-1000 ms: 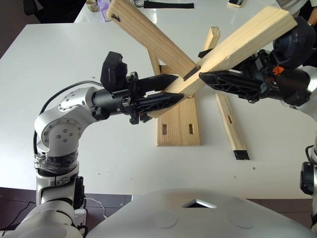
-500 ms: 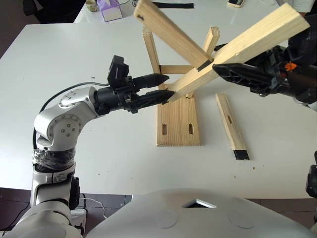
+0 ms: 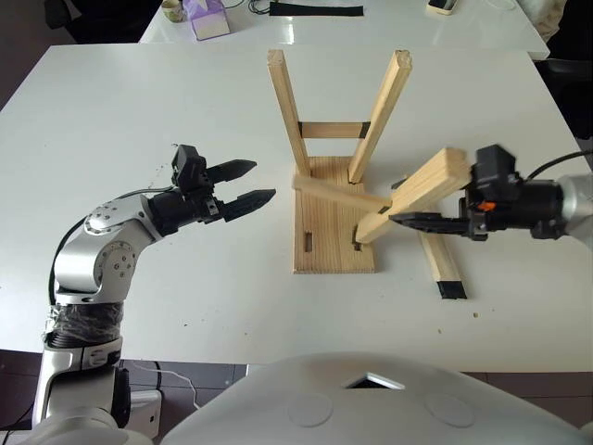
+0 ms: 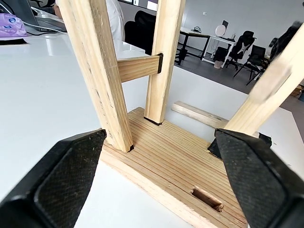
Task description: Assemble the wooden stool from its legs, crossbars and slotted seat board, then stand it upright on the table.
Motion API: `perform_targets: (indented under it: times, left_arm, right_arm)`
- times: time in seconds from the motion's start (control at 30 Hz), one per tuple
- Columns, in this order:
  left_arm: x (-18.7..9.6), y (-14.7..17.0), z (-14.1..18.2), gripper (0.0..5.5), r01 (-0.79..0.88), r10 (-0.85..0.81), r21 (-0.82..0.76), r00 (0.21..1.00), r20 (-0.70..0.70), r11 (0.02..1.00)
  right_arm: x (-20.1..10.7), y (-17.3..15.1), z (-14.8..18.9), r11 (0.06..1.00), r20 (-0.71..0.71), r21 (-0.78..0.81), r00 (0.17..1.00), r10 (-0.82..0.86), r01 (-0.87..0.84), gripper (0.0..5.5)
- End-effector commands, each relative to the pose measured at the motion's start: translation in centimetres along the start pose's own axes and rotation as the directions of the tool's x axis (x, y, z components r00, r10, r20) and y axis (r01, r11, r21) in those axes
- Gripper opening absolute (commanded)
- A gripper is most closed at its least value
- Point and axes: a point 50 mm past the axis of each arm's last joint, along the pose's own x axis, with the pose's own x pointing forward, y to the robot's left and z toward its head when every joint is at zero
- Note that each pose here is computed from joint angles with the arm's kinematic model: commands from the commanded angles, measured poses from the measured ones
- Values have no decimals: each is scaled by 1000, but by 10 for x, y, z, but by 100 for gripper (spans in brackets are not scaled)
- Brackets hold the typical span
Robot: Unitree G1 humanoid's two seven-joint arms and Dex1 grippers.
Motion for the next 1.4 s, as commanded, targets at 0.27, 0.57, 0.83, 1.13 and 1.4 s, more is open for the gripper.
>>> perform_targets:
  times: [0.27,0.57,0.83,1.13,1.4]
  left_arm:
    - [4,2,-6,424,-3,3,12,1000,-19,1000]
    - [2,3,-11,424,-51,51,7,999,-7,999]
    - [2,6,-9,424,-66,66,4,998,7,998]
    - [2,5,-10,424,-76,76,0,997,13,997]
    - [2,0,-15,424,-99,99,-14,995,24,995]
  right_arm:
    - [3,5,-17,998,-81,-28,995,62,-64,203]
    - [1,9,-10,996,-67,-16,994,90,-92,203]
    - [-3,7,-7,995,-80,-21,992,99,-101,203]
    - [-12,1,-19,996,-124,17,988,91,-89,203]
    - [-18,-8,-22,995,-150,20,984,97,-95,203]
